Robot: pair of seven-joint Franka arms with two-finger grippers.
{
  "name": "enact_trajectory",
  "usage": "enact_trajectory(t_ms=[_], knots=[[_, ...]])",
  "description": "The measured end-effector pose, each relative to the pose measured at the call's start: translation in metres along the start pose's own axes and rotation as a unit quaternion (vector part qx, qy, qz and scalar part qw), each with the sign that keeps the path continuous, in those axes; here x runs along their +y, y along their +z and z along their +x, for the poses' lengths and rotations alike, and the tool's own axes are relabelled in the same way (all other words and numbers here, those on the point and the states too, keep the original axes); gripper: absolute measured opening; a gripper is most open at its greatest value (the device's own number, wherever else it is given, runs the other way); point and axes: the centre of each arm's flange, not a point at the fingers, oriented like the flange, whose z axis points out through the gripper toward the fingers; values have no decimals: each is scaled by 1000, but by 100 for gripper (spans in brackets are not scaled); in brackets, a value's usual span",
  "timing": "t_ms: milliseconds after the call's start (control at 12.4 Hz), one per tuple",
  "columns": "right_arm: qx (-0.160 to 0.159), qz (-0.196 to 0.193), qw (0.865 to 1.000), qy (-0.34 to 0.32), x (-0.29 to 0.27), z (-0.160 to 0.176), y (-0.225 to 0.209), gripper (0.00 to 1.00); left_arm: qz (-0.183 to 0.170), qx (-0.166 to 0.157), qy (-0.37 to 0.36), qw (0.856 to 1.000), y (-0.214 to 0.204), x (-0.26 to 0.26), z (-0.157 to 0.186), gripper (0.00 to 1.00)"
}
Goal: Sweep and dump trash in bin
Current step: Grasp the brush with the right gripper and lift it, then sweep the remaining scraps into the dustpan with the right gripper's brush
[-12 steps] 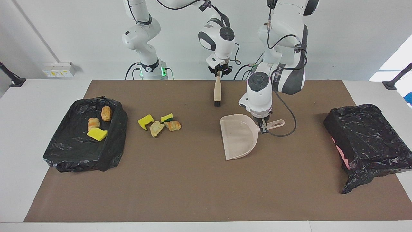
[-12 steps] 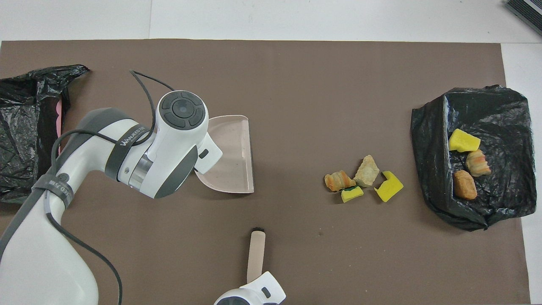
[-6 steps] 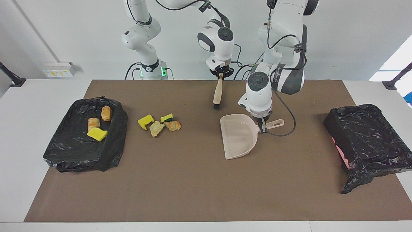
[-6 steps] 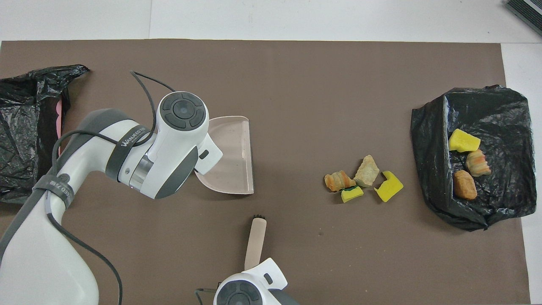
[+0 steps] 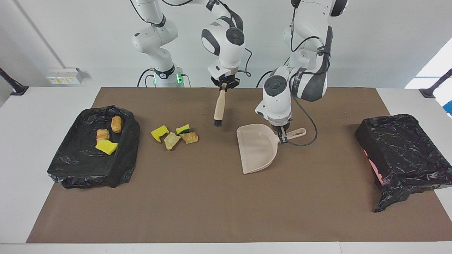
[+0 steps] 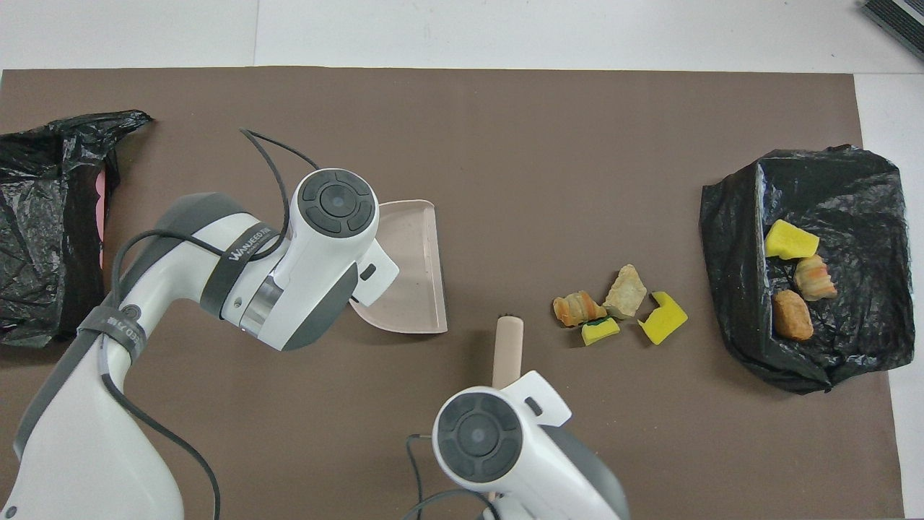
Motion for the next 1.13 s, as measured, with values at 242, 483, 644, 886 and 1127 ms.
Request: enact_trajectory(t_ms=[242,483,644,886,1127], knots=[[7,-45,998,-32,92,71,1,25,4,-1,-13,1000,-4,16,20,31],[-10,-109,990,-86,171,124,24,25,8,3,-33,999,-4,29,30,31],[-40,-141,983,-107,207,134,34,25,12,5,-37,999,-3,38,40,31],[-73,-160,978,-110,217,133,59,25,14,3,-31,999,-5,60,55,31],[-95,-150,977,-119,205,127,85,25,17,3,-24,1000,-5,77,63,31]])
